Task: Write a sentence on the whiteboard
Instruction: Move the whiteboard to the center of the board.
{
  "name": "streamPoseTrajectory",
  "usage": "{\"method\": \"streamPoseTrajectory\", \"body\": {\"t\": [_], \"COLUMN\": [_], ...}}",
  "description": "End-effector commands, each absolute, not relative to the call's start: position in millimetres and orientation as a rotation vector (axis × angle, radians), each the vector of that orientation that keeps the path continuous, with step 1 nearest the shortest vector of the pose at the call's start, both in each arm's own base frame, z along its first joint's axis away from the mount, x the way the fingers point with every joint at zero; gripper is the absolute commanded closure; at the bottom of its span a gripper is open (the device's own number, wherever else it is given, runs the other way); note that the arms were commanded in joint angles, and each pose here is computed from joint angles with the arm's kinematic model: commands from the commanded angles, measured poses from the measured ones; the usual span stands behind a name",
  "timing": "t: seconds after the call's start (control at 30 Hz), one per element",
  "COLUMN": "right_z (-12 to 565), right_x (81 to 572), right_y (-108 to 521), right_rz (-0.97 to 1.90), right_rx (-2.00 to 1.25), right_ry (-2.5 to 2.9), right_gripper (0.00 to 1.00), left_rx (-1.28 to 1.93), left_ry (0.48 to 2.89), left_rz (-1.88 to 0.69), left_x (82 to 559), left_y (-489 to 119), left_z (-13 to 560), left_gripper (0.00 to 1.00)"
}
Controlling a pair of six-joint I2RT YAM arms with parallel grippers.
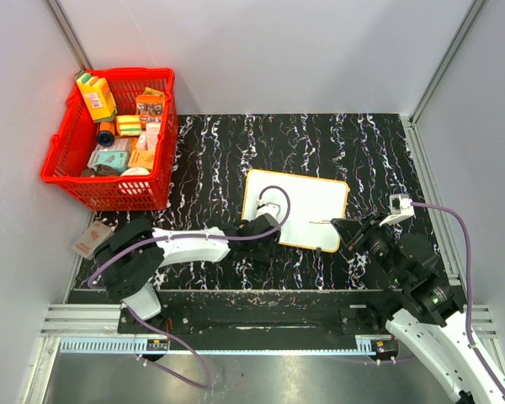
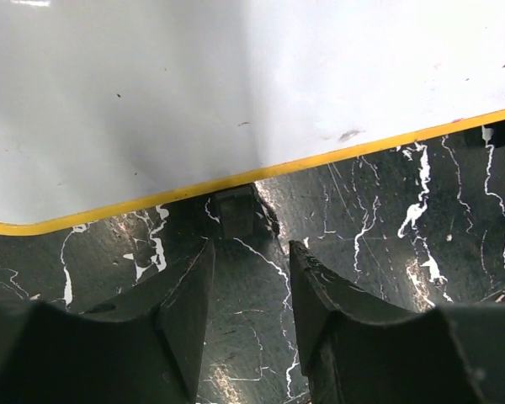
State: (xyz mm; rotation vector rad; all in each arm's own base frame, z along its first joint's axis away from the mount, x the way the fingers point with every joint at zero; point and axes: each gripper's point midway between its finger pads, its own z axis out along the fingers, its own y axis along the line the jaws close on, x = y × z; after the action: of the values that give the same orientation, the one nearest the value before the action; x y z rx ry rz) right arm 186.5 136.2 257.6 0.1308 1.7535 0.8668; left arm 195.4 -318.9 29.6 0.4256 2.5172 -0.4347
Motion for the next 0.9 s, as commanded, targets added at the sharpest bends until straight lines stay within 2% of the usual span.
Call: {"method": "streamPoseTrajectory", "body": {"t": [0.0,0.37,0.6,0.87], "right_z": [280,279,278,279], "right_x": [187,187,188,187], "right_y": [130,130,129,130], "right_rz": [0.857,0.854,0.853,0.851], "right_rx": [0.142,0.144,0.148,0.141], "right_ry": [1.689,1.688,1.693,1.693], "right_gripper": [1.0,1.0,1.0,1.0], "left_rx": [0.432,0.525,0.534,0.612], "left_ry": [2.449,2.455,2.412,2.297], "left_rz": [-0.483,-0.599,-0.649,-0.789], "left_x": [210,205,200,185], "left_y": [-335,-362,-359,-354], "left_z": [48,42,54,95], "left_gripper": [0.55,0.55,0.54,0.39]}}
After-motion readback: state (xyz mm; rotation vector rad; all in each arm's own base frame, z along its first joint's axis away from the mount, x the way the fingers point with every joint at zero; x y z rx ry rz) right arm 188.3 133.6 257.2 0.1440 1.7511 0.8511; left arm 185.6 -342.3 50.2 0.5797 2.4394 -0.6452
